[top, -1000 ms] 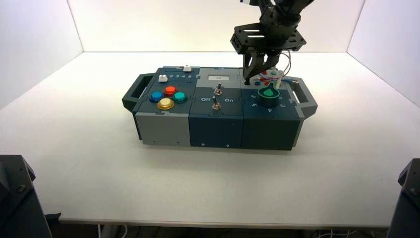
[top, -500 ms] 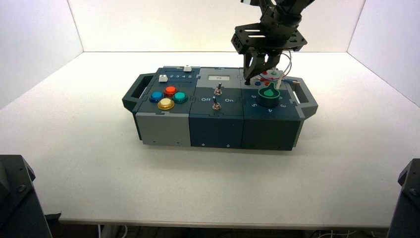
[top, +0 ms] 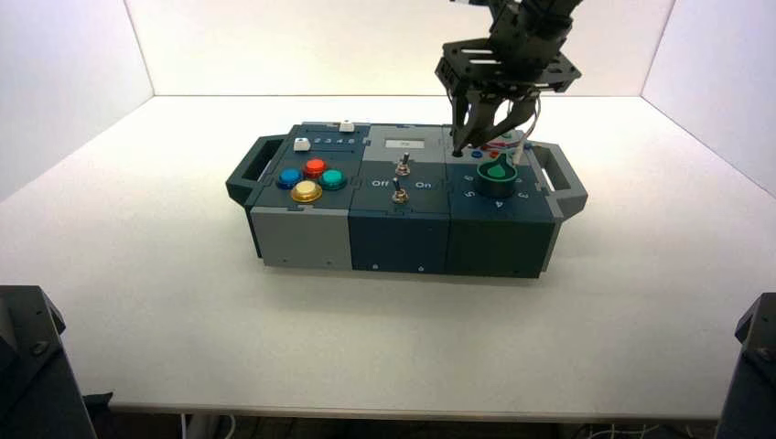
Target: Insert the black wire.
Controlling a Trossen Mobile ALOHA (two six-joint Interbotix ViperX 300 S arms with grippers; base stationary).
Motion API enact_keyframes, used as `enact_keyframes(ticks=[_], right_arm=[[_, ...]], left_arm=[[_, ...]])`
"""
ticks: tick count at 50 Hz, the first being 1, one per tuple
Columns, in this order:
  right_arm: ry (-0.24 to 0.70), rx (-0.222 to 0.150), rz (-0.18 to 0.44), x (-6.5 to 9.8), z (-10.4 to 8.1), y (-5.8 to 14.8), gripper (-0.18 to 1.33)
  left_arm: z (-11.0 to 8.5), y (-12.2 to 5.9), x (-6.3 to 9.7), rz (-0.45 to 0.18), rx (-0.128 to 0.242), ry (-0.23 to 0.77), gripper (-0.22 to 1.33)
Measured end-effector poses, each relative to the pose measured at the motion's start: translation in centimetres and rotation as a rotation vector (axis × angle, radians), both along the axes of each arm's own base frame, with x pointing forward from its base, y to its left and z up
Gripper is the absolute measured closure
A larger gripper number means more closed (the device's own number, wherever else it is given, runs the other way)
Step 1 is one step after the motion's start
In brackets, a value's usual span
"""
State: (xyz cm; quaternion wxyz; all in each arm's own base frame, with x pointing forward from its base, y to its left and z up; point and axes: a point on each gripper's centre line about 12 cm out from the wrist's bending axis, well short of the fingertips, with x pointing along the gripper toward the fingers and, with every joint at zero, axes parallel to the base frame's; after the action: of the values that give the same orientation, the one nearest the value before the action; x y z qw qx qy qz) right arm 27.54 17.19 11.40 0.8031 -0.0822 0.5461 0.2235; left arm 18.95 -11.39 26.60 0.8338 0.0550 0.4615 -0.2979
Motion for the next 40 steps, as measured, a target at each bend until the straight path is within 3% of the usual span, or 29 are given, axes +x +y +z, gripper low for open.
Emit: enact_keyframes(ticks=[8,24,40], right_arm=[[-0.018,0.013,0.005,-0.2,1.3,-0.1,0.37],[-0.04,0.052,0.014,-1.7,5.6,-0.6,0.37],[0.001,0.042,0.036,-3.7,7.2,-1.5,0.37]], left_arm=[[0.0,0.0,-0.1,-0.002,0.0,0.003,1.28],[-0.2,0.0,-0.2,-0.005,0.006,0.018,1.28],[-0.9,-0.2,0.1,-0.01,0.022,0.058,1.28]])
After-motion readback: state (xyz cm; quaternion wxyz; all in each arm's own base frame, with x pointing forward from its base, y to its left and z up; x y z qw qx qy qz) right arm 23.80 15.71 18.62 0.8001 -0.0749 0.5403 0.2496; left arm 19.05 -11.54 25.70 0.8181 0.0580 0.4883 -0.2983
